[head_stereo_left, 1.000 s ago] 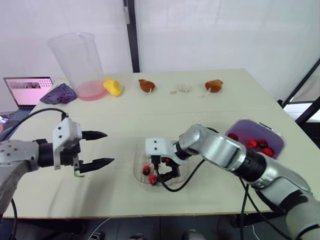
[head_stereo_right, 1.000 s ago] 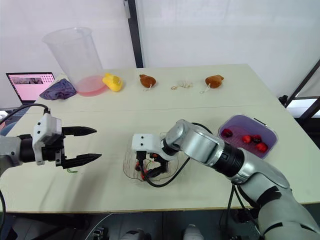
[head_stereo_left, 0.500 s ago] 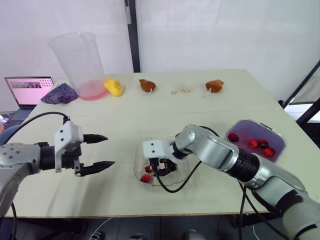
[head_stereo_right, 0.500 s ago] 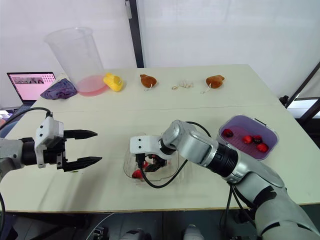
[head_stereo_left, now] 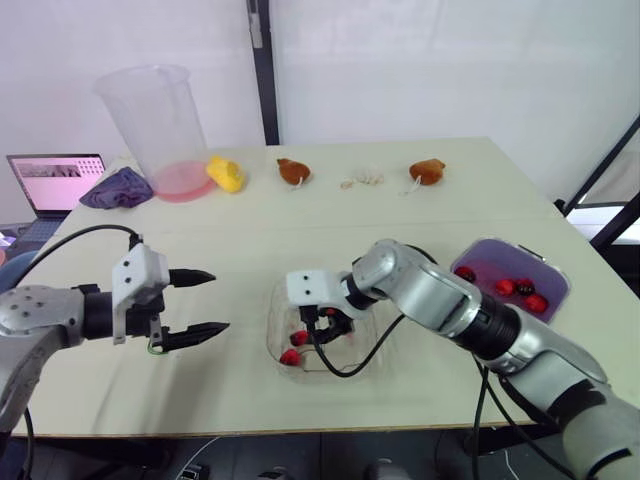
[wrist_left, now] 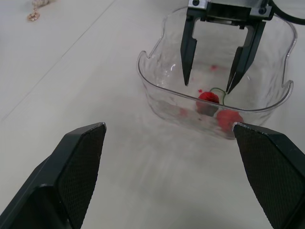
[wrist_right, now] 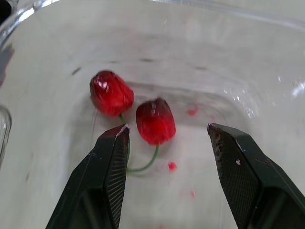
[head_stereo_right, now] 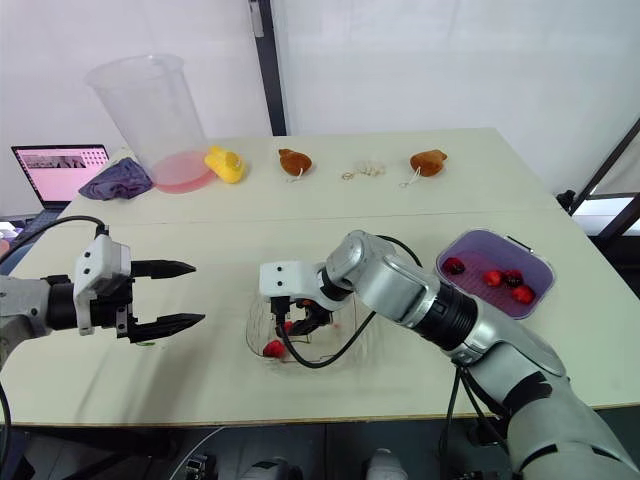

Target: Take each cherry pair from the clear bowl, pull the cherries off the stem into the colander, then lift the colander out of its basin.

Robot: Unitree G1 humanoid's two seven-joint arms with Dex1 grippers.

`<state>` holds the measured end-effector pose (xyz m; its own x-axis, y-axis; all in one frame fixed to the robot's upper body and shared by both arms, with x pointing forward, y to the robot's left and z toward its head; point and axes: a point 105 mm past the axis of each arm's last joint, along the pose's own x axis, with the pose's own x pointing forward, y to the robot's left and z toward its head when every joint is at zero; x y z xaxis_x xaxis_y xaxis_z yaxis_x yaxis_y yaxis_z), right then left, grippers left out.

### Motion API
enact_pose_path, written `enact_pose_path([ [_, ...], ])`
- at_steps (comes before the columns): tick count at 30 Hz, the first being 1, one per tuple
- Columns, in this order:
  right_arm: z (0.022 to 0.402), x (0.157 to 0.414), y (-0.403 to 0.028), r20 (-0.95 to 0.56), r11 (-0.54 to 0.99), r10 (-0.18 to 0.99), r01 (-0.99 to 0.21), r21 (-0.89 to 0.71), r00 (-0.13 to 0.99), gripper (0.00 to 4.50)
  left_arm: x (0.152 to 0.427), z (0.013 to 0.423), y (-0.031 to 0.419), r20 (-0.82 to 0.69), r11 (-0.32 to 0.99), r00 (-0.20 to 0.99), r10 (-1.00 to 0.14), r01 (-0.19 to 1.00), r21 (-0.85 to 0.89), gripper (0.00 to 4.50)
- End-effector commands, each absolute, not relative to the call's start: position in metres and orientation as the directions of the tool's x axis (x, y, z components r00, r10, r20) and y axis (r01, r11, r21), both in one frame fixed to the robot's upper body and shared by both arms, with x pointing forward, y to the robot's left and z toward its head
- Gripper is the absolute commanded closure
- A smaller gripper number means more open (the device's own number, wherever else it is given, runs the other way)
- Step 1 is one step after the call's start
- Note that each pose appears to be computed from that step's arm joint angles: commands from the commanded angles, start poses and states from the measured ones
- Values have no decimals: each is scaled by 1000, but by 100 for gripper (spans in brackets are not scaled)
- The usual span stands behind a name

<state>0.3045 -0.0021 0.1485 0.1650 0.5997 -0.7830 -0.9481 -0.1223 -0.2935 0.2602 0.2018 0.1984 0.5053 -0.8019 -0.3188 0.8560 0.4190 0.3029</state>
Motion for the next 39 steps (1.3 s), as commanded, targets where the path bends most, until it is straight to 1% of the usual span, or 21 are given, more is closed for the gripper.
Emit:
enact_pose_path([
  [1, 151, 306, 2, -772, -133, 610, -938, -320, 177, 173, 260, 206, 200, -304, 405, 507, -806, 849, 341, 0],
  [4, 147, 306, 4, -775, -137, 609, -940, -314, 170, 173, 260, 206, 200, -306, 403, 507, -806, 848, 344, 0],
  [6, 144, 304, 5, -780, -149, 606, -942, -300, 153, 225, 260, 206, 200, -306, 402, 506, -806, 848, 345, 0],
  [7, 143, 302, 6, -783, -154, 606, -944, -291, 143, 259, 261, 206, 200, -306, 402, 506, -806, 848, 345, 0],
  [9, 140, 299, 7, -787, -163, 604, -947, -278, 127, 348, 261, 205, 200, -306, 401, 505, -807, 849, 344, 0],
  [19, 146, 302, 4, -785, -163, 602, -940, -300, 146, 348, 262, 205, 199, -306, 398, 503, -808, 849, 347, 0],
  [21, 152, 302, 1, -791, -204, 594, -925, -320, 143, 348, 263, 205, 199, -305, 397, 502, -809, 850, 346, 0],
  [24, 162, 300, -2, -819, -328, 564, -883, -337, 103, 348, 264, 204, 198, -304, 395, 499, -812, 852, 344, 0],
  [26, 167, 304, -3, -835, -386, 542, -853, -351, 98, 348, 264, 203, 197, -304, 393, 496, -813, 854, 341, 0],
  [31, 174, 314, -2, -864, -504, 491, -774, -382, 106, 348, 265, 202, 196, -302, 392, 494, -816, 855, 339, 0],
  [34, 182, 323, 4, -858, -563, 491, -697, -444, 150, 348, 265, 201, 195, -301, 392, 492, -817, 856, 336, 0],
  [37, 184, 323, 6, -861, -596, 490, -667, -448, 140, 348, 265, 199, 194, -302, 391, 489, -818, 858, 332, 0],
  [39, 187, 322, 9, -851, -589, 508, -665, -459, 137, 287, 265, 199, 194, -302, 390, 488, -819, 859, 331, 0],
])
